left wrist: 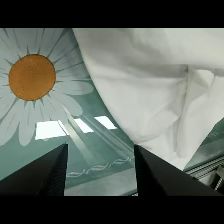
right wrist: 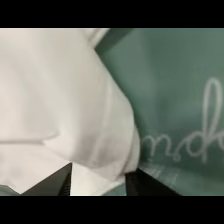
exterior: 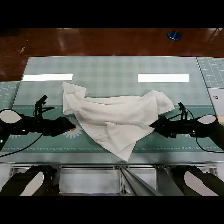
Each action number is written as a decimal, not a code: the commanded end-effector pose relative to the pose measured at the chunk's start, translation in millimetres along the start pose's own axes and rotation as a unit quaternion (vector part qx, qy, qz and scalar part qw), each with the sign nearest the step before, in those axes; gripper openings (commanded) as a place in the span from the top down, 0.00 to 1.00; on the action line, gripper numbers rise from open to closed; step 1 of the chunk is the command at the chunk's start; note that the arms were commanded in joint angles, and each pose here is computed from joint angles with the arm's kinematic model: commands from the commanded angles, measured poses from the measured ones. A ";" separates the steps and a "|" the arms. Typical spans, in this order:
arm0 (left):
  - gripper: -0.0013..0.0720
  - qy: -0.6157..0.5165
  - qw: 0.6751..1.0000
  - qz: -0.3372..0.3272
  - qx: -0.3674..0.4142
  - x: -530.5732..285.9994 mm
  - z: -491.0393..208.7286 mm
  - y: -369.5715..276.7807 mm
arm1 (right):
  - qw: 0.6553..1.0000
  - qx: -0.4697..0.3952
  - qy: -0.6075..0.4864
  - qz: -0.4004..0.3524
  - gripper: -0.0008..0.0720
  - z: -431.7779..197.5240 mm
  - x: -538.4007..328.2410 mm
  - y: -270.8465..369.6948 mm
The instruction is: Fold the shirts.
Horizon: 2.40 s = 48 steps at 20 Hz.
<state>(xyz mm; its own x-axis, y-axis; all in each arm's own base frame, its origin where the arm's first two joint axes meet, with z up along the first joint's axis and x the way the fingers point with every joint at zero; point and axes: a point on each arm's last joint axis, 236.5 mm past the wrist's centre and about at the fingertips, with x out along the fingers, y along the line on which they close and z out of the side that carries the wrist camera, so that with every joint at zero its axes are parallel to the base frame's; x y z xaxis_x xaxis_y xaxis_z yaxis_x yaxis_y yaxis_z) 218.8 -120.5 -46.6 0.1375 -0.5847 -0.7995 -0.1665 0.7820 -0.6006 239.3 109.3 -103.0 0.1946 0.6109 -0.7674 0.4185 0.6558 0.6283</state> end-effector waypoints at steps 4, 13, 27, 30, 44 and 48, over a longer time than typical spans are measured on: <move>0.29 -0.003 1.000 -0.001 -0.001 0.4 0.9 -0.3 | 0.998 -0.017 -0.019 0.056 0.91 38.1 11.8 30.7; 0.29 -0.006 1.000 0.001 -0.023 12.2 10.9 6.8 | 0.992 -0.092 -0.020 0.086 0.96 72.5 -41.5 75.1; 0.30 0.039 0.995 -0.041 -0.080 113.6 -3.1 -41.2 | 0.992 -0.102 -0.016 0.075 0.96 70.1 -37.9 72.8; 0.70 0.050 0.997 -0.032 -0.052 126.7 -15.4 -49.9 | 0.992 -0.101 -0.016 0.076 0.96 69.8 -38.0 73.4; 0.95 -0.061 0.988 -0.137 0.039 9.0 94.0 -116.8 | 0.901 -0.322 -0.207 0.205 0.96 69.3 -265.4 256.8; 0.95 -0.254 0.945 -0.169 0.115 -151.2 137.2 -160.0 | 0.835 -0.400 -0.345 0.153 0.96 24.1 -357.5 289.6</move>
<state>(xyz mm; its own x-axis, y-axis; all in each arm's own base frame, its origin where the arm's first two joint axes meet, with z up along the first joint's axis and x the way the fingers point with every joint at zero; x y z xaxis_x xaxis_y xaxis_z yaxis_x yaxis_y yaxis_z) 352.9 -170.8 79.9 0.4308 -0.7307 -0.5295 0.0538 0.6065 -0.7932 345.9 76.4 281.7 0.6514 0.6802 -0.3362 -0.3713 0.6722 0.6405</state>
